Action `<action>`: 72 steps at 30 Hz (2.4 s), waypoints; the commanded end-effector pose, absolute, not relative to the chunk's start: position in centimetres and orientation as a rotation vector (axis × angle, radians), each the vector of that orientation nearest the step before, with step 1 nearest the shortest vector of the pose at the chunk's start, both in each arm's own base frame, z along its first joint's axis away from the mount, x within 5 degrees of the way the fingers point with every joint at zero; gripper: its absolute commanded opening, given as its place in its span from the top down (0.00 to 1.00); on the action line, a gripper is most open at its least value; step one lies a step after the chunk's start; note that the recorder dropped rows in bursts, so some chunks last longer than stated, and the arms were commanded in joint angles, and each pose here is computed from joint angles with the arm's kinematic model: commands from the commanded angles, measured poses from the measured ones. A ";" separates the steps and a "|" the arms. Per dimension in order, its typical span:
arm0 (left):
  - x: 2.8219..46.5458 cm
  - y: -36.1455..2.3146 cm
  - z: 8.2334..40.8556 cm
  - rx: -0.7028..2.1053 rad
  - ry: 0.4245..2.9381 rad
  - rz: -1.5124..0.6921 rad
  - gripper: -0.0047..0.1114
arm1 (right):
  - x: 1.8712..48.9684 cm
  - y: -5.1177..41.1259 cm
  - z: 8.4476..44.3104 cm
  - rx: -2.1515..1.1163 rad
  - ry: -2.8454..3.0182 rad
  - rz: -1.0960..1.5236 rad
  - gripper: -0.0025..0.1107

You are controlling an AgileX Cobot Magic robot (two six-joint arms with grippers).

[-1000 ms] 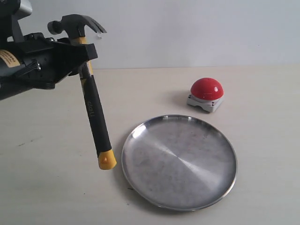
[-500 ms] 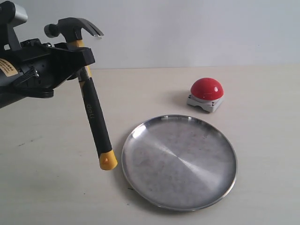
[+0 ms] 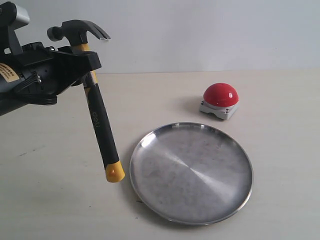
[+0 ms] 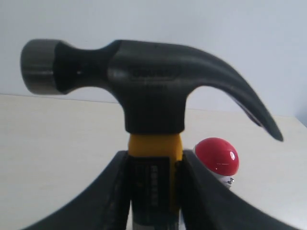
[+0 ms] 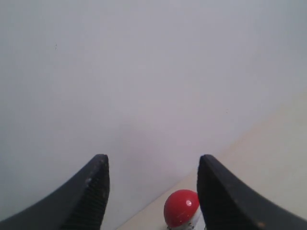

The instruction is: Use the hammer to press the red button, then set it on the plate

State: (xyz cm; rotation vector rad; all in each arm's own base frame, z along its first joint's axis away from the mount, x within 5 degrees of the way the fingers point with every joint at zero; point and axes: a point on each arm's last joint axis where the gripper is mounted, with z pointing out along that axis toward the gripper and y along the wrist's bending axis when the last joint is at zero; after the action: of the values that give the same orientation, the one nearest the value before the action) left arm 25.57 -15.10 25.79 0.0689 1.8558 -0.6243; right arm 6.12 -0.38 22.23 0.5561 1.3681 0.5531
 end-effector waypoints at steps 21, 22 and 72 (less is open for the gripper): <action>25.6 -15.1 27.2 0.060 1.771 -0.646 0.96 | 18.9 3.4 30.6 0.013 2.206 0.561 0.57; 25.6 -15.1 27.2 0.060 1.771 -0.646 0.96 | 19.5 4.3 30.4 -0.097 2.219 0.667 0.57; 26.3 -16.1 29.1 0.026 1.899 -0.710 0.96 | 26.2 23.7 20.8 -0.973 1.956 1.131 0.36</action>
State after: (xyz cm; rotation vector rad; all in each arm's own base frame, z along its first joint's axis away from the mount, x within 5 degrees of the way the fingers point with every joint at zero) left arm 26.21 -16.02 27.33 0.0409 1.9894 -0.6720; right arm 25.92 23.58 20.76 -0.9675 1.9658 1.1542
